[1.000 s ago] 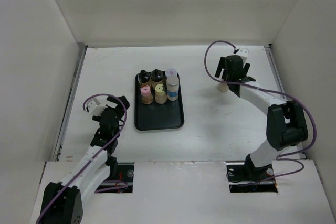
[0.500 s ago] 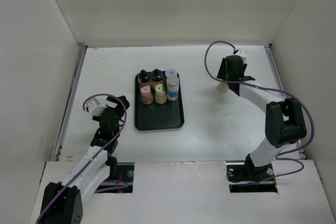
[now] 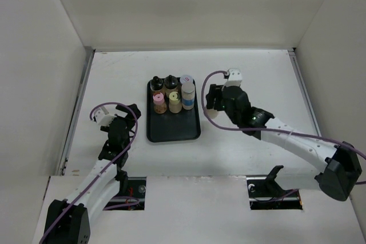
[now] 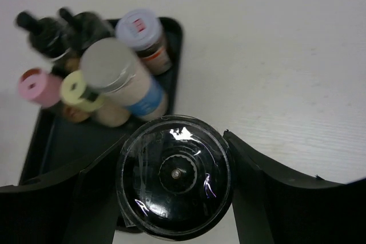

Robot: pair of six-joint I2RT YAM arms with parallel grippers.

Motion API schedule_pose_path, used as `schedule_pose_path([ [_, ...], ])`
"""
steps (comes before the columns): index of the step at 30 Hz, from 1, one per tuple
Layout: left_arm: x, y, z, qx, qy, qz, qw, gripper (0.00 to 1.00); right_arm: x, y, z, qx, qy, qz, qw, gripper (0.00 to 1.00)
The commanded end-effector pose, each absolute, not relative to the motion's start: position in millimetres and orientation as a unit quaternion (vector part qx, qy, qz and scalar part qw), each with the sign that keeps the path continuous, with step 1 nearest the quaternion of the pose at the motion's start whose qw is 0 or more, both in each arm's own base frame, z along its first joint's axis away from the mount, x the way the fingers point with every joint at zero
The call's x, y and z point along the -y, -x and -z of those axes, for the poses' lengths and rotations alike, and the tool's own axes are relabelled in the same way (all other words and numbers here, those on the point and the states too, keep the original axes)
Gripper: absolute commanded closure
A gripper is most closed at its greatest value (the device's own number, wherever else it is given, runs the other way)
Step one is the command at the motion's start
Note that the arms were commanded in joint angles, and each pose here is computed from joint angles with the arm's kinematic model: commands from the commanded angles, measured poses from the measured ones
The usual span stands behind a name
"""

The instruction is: Organize the condiment bottles

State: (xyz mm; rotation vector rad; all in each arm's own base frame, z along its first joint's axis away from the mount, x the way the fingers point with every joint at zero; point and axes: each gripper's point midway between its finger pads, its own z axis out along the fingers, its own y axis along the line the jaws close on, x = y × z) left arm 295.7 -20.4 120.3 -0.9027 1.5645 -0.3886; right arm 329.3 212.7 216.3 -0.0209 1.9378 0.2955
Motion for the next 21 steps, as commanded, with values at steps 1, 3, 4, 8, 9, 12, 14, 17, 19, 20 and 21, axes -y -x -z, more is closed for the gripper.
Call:
schedule_pose_path([
  [1, 19, -298, -135, -0.655, 0.39, 0.181, 0.622, 0.0, -257, -311, -237, -0.802, 0.008, -0.19, 0.567, 0.6],
  [3, 17, -297, -135, -0.652, 0.392, 0.18, 0.624, 0.0, -296, -299, -239, -0.799, 0.039, -0.216, 0.56, 0.61],
  [4, 17, -297, -135, -0.653, 0.392, 0.18, 0.623, 0.0, -313, -295, -240, -0.797, 0.054, -0.225, 0.557, 0.61],
  [8, 18, -297, -135, -0.654, 0.389, 0.181, 0.623, 0.0, -365, -294, -227, -0.797, 0.102, -0.225, 0.551, 0.61],
  [9, 17, -296, -134, -0.653, 0.391, 0.179, 0.623, 0.0, -375, -295, -223, -0.797, 0.11, -0.225, 0.55, 0.61],
  [12, 16, -296, -135, -0.652, 0.391, 0.179, 0.624, 0.0, -401, -298, -213, -0.791, 0.135, -0.22, 0.554, 0.61],
  [14, 17, -297, -135, -0.652, 0.391, 0.18, 0.624, 0.0, -411, -301, -201, -0.793, 0.144, -0.211, 0.553, 0.61],
  [17, 16, -296, -133, -0.654, 0.392, 0.177, 0.623, 0.0, -419, -303, -182, -0.797, 0.151, -0.198, 0.55, 0.59],
  [19, 16, -297, -132, -0.656, 0.392, 0.176, 0.621, 0.0, -424, -301, -171, -0.8, 0.156, -0.194, 0.545, 0.54],
  [20, 16, -297, -132, -0.656, 0.392, 0.175, 0.621, 0.0, -426, -300, -166, -0.8, 0.16, -0.193, 0.545, 0.49],
  [21, 17, -297, -131, -0.657, 0.391, 0.175, 0.62, 0.0, -427, -300, -161, -0.802, 0.162, -0.19, 0.543, 0.42],
])
